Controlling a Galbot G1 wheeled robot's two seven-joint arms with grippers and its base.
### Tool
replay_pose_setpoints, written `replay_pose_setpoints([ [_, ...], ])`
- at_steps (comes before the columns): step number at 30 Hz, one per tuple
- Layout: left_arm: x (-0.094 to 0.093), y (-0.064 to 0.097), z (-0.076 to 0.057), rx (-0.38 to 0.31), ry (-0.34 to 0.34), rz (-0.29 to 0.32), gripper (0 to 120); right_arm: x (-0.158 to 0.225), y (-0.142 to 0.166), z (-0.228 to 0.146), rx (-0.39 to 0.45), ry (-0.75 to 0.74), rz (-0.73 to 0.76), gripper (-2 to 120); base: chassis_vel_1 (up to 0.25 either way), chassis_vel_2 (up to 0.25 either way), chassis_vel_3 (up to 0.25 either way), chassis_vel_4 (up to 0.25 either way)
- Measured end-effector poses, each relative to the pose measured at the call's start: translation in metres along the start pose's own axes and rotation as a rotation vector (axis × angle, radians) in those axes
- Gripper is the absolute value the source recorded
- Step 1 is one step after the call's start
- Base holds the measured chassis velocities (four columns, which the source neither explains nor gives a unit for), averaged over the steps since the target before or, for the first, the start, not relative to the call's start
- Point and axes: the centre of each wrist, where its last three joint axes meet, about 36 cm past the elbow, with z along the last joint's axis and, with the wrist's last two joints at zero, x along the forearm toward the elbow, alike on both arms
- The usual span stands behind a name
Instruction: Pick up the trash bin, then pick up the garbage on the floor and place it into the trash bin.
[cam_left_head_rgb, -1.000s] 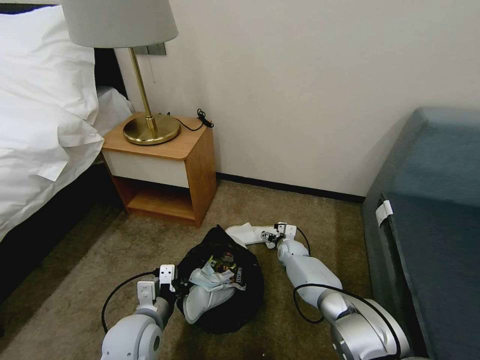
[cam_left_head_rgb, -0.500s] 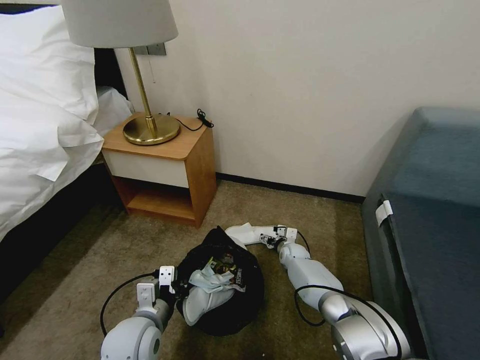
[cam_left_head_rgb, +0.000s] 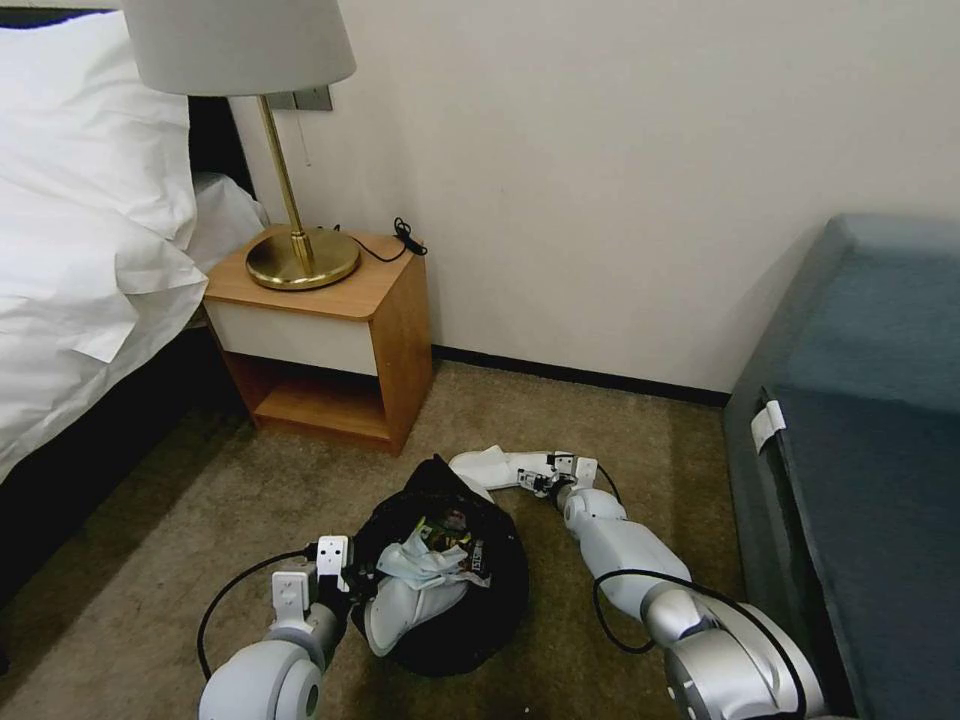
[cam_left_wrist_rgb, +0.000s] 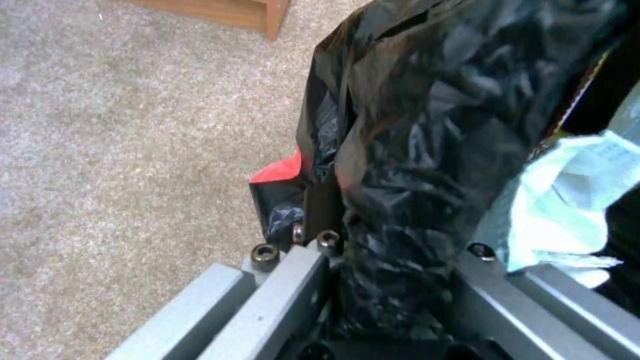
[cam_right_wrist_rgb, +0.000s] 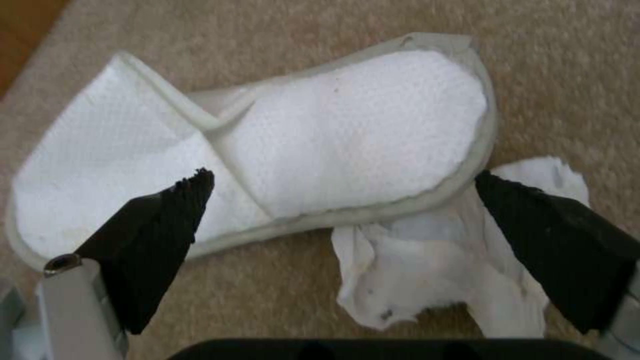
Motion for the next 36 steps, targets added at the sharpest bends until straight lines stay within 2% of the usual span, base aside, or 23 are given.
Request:
replay_pose_setpoints([
  [25,0.004,0.000,0.001,-0.007,-0.001,0.001,0,0.000,-0.005,0.002,0.000,-0.015,-0.001,100,0.000,0.000,0.000,0.000],
  [27,0.004,0.000,0.001,-0.007,-0.002,0.001,0,0.001,-0.008,0.006,0.014,-0.006,0.022,100,0.000,0.000,0.000,0.000],
  [32,0.004,0.002,0.000,-0.007,-0.005,0.001,0,0.003,-0.018,0.015,0.112,0.030,0.088,100,0.000,0.000,0.000,0.000],
  [36,0.004,0.002,0.000,-0.007,-0.006,0.001,0,0.004,-0.019,0.017,0.132,0.036,0.099,100,0.000,0.000,0.000,0.000],
])
